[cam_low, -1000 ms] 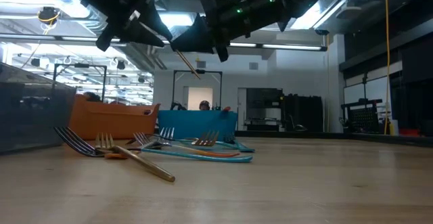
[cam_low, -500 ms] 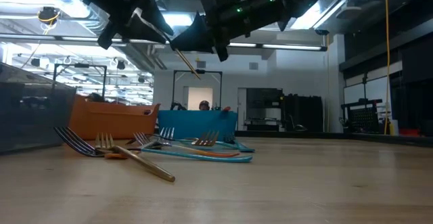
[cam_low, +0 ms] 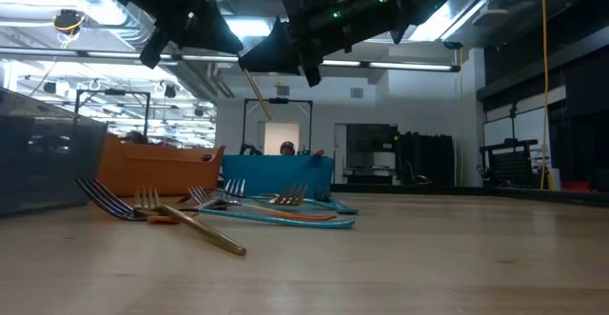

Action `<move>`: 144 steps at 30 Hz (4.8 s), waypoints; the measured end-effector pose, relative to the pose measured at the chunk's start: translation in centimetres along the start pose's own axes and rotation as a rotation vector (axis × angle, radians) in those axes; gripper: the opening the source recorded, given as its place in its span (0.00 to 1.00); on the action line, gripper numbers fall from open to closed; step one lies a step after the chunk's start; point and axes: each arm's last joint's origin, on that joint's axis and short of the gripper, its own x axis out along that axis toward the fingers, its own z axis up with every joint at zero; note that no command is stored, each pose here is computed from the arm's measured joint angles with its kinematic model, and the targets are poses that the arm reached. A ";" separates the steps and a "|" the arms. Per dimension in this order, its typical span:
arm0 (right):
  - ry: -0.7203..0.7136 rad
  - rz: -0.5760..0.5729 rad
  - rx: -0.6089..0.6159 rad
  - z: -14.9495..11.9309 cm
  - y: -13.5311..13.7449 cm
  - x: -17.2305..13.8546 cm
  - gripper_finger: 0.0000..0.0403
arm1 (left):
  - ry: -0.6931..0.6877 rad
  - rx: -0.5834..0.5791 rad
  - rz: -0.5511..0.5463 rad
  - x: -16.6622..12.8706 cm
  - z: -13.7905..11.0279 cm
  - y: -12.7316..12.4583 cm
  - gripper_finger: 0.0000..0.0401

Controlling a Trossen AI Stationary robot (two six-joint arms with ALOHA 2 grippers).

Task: Sort silverware by color (type)
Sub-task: Put the gold fork into the black bin, then put the blue fork into the orange bin

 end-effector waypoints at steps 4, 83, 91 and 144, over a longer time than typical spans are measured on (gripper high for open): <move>0.001 0.000 0.001 0.0 0.0 0.0 0.05 | 0.011 0.003 -0.005 0.0 0.0 0.0 0.02; 0.239 -0.004 -0.163 1.8 -0.6 -5.4 0.30 | 1.233 -0.998 0.569 -5.6 -4.4 6.3 0.05; 0.239 -0.004 -0.163 1.8 -0.6 -5.4 0.30 | 1.237 -0.971 0.589 -5.9 -4.9 6.7 0.07; 0.431 -0.046 0.051 0.0 -0.7 -6.0 0.30 | 0.702 -0.456 -0.504 -4.7 -1.7 1.5 0.07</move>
